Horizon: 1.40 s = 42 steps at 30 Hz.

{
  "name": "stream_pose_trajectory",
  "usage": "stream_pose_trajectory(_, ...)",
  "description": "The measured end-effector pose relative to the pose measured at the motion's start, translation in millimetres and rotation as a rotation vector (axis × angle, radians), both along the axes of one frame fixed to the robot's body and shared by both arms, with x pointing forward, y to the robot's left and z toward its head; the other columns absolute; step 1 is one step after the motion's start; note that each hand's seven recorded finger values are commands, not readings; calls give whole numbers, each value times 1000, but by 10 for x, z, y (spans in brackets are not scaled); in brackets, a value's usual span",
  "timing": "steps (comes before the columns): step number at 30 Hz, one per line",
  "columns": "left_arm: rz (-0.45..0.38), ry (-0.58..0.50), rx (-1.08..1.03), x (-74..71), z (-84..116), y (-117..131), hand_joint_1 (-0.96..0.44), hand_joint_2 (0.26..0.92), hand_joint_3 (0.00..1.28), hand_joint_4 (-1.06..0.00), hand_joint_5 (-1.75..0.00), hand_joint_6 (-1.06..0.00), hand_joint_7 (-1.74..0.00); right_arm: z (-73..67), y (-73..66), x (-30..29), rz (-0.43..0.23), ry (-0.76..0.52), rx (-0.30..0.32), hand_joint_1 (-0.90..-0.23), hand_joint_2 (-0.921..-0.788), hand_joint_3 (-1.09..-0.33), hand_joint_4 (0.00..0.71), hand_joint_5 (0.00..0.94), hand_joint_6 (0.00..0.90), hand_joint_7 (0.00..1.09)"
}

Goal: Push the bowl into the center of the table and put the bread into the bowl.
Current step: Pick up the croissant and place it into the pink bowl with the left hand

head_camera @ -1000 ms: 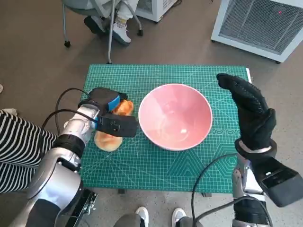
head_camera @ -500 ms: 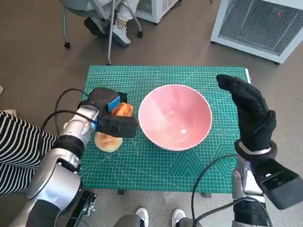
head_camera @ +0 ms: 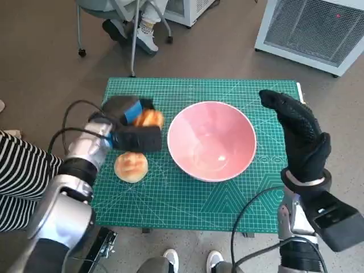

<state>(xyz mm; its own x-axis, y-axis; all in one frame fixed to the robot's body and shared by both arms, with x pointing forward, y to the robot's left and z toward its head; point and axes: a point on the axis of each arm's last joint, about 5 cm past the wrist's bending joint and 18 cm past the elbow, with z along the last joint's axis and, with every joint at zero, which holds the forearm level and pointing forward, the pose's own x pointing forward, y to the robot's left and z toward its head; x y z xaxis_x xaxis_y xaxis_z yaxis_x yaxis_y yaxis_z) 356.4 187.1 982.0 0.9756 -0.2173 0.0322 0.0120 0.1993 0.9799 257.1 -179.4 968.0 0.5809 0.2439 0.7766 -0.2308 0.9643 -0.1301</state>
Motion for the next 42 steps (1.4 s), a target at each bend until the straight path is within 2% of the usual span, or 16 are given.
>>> stream_pose_trajectory(5,-33,-86,-39,43,171,-41,1,920,15,-763,-1133,-672,-1064,-3,4,0,1,2,2,-722,-921,-674,116,0,78,394)
stream_pose_trajectory(8,-78,-149,-87,40,240,-74,2,915,15,-774,-1058,-677,-1126,-4,5,-6,2,3,2,-722,-921,-673,115,0,76,397)
stream_pose_trajectory(14,-245,-329,-203,-5,454,-270,1,913,16,-790,-1008,-665,-1168,-5,9,-14,3,1,2,-722,-921,-674,115,0,72,403)
stream_pose_trajectory(20,-454,-459,-321,-147,581,-496,1,919,29,-787,-1021,-616,-1202,-38,7,-38,4,16,3,-721,-921,-675,114,0,68,410)
stream_pose_trajectory(24,-574,-439,-340,-230,521,-628,0,920,45,-772,-1046,-591,-1220,-65,9,-50,6,31,7,-721,-921,-675,113,0,66,414)
stream_pose_trajectory(27,-620,-389,-330,-267,442,-699,0,920,49,-765,-1057,-589,-1221,-72,9,-57,6,33,10,-721,-921,-676,113,0,63,418)
stream_pose_trajectory(36,-676,-257,-267,-300,275,-842,0,921,85,-704,-1122,-564,-1251,-98,-5,-86,3,47,14,-719,-921,-676,112,0,51,426)
stream_pose_trajectory(42,-666,-168,-232,-274,130,-910,0,921,107,-680,-1164,-538,-1263,-98,-9,-89,2,50,16,-716,-921,-676,111,0,47,431)
